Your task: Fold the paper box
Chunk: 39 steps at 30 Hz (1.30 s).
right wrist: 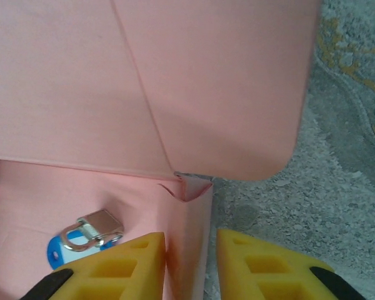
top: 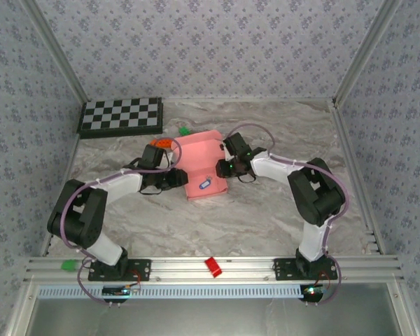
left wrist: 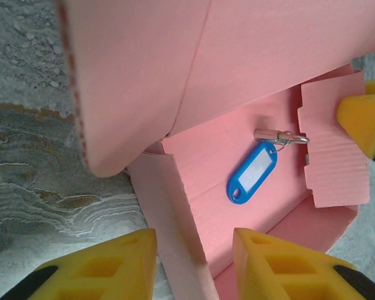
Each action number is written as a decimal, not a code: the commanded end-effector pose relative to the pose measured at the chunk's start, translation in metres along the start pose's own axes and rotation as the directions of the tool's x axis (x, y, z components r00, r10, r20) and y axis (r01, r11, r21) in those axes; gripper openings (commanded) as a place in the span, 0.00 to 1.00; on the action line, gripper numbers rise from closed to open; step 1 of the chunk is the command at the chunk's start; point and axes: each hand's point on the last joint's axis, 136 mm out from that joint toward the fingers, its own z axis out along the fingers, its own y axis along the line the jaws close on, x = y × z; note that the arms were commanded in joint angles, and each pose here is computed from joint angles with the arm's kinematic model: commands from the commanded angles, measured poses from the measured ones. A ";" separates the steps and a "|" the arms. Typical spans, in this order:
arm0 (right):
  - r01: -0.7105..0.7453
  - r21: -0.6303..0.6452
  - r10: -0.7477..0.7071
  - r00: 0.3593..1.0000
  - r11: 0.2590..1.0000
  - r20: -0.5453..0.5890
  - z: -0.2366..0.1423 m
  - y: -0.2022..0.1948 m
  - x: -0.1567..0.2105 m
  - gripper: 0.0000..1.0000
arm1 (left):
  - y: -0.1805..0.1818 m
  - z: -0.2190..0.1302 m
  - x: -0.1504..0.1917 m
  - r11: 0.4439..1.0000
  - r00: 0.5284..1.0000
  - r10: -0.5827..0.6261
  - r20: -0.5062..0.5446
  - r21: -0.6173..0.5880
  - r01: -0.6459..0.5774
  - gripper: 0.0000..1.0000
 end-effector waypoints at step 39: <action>0.208 0.355 -0.134 0.966 0.911 -0.221 0.025 -0.034 0.034 0.06 | 0.011 0.015 0.012 0.997 0.997 -0.033 -0.064 -0.066 0.029 0.29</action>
